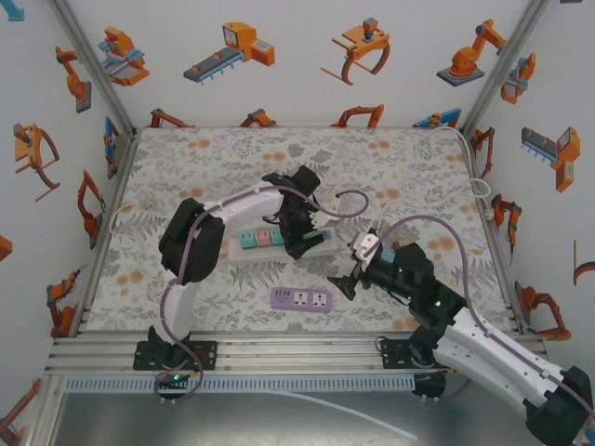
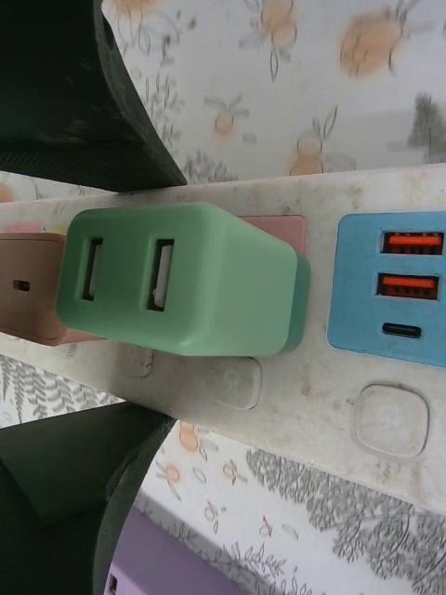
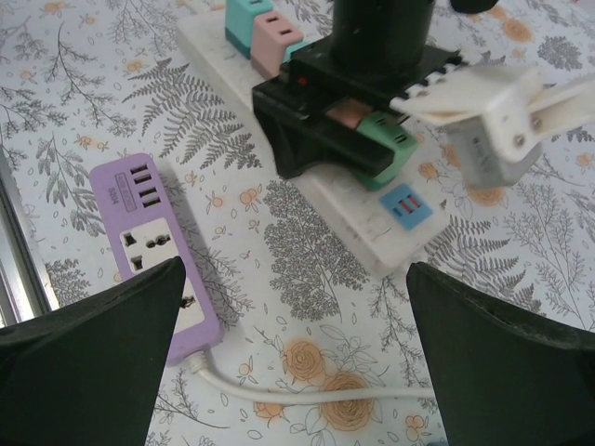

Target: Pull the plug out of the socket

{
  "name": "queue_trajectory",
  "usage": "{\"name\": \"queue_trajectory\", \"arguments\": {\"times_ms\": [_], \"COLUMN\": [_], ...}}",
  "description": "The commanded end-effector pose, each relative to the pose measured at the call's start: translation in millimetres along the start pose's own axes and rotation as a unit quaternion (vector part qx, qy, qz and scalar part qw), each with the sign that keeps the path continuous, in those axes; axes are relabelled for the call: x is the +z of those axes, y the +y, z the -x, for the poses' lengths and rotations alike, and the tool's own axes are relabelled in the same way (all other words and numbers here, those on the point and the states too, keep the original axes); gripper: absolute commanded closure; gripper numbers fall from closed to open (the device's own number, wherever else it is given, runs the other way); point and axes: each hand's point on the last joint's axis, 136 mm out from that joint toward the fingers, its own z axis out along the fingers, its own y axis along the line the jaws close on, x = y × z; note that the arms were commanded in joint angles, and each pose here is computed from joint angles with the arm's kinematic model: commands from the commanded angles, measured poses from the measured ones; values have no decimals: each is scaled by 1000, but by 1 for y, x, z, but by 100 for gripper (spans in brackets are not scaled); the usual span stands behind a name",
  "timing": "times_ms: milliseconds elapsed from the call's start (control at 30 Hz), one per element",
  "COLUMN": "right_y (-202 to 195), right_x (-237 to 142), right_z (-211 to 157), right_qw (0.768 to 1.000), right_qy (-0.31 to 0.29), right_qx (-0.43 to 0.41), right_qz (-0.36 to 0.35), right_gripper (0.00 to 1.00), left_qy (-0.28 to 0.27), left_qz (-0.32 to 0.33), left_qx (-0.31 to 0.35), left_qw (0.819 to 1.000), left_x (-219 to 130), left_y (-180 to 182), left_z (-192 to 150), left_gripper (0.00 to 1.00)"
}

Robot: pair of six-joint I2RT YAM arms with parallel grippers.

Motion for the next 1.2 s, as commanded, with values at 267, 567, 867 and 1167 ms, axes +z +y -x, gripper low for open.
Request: {"name": "queue_trajectory", "arguments": {"times_ms": [267, 567, 867, 1167], "right_y": [5, 3, -3, -15], "right_x": [-12, -13, -10, 26], "right_z": [19, 25, 39, 44], "right_qw": [999, 999, 998, 991], "right_qy": [-41, -43, -43, 8], "right_qx": [-8, -12, -48, -131], "right_qz": [5, 3, -6, 6], "right_gripper": [9, 9, 9, 10], "left_qy": [-26, -44, -158, -315], "left_qz": [58, 74, 145, 250], "left_qx": [4, 12, -12, -216], "left_qw": [998, 996, 977, 890], "left_x": [-1, -16, -98, -206], "left_y": [-13, -12, -14, 19], "left_z": [6, 14, 37, -15], "left_gripper": [31, 4, 3, 1]}}
